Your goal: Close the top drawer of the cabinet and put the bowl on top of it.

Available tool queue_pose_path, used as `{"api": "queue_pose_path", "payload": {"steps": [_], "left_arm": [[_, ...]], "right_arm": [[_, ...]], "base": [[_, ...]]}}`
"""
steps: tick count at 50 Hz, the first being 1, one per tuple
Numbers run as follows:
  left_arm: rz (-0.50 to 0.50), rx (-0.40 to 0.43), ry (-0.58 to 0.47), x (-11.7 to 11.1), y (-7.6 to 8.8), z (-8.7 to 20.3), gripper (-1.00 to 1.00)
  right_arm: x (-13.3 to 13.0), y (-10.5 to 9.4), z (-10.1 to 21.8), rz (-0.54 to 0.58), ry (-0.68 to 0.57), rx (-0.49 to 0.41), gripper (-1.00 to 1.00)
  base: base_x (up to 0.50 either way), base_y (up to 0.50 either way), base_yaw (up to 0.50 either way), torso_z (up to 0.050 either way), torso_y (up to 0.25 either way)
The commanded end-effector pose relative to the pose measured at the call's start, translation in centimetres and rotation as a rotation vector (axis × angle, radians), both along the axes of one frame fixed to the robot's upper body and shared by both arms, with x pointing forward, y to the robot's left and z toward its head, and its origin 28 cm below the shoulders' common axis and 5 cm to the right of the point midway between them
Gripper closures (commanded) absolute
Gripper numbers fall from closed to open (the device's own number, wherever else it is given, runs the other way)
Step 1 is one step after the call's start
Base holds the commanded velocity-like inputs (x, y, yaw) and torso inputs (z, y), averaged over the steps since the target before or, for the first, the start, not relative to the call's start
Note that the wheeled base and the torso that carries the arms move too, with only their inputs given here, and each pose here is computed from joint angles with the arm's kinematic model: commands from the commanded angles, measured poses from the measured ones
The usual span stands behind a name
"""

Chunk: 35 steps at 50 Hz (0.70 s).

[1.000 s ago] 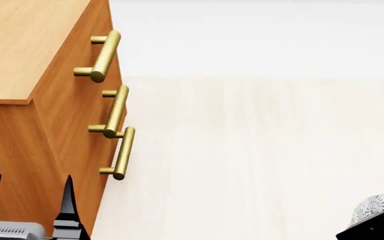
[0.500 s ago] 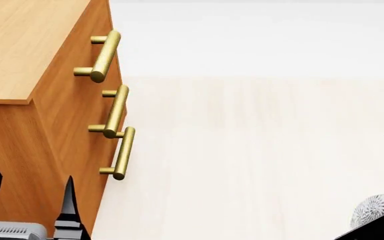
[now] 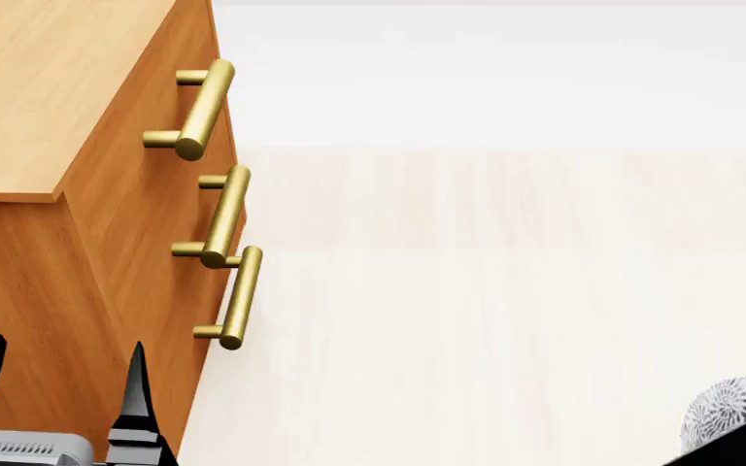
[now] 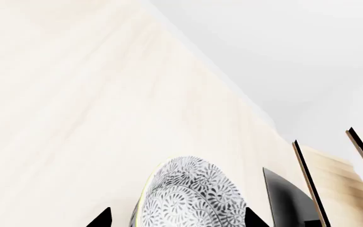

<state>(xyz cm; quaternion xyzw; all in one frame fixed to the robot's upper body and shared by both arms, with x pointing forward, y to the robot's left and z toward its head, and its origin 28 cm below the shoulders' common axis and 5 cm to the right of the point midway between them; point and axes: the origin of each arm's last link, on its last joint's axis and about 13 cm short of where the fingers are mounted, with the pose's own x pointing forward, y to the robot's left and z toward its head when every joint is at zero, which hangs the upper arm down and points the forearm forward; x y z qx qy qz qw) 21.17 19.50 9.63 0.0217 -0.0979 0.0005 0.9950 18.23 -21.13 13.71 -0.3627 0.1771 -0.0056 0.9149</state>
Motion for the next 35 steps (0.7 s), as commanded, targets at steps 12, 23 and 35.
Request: {"api": "queue_pose_path", "payload": {"steps": [12,23,35], "left_arm": [[-0.002,-0.001,0.001,-0.1,0.0,-0.1,-1.00],[-0.002,0.000,0.003,-0.1,-0.1,-0.1,-1.00],[-0.005,-0.001,0.004,0.0,-0.1,-0.2,-1.00]], "right_arm": [[0.0,-0.2,-1.2,-0.007,0.023,0.022,-1.00],[0.0,-0.4,-1.8,-0.015,0.033,0.023,-1.00],[0.0,-0.5,-2.0,-0.017,0.034,0.028,-1.00]], "base": [[0.00,0.00,0.00,0.000,0.000],[0.00,0.00,0.00,0.000,0.000],[0.00,0.00,0.00,0.000,0.000]]}}
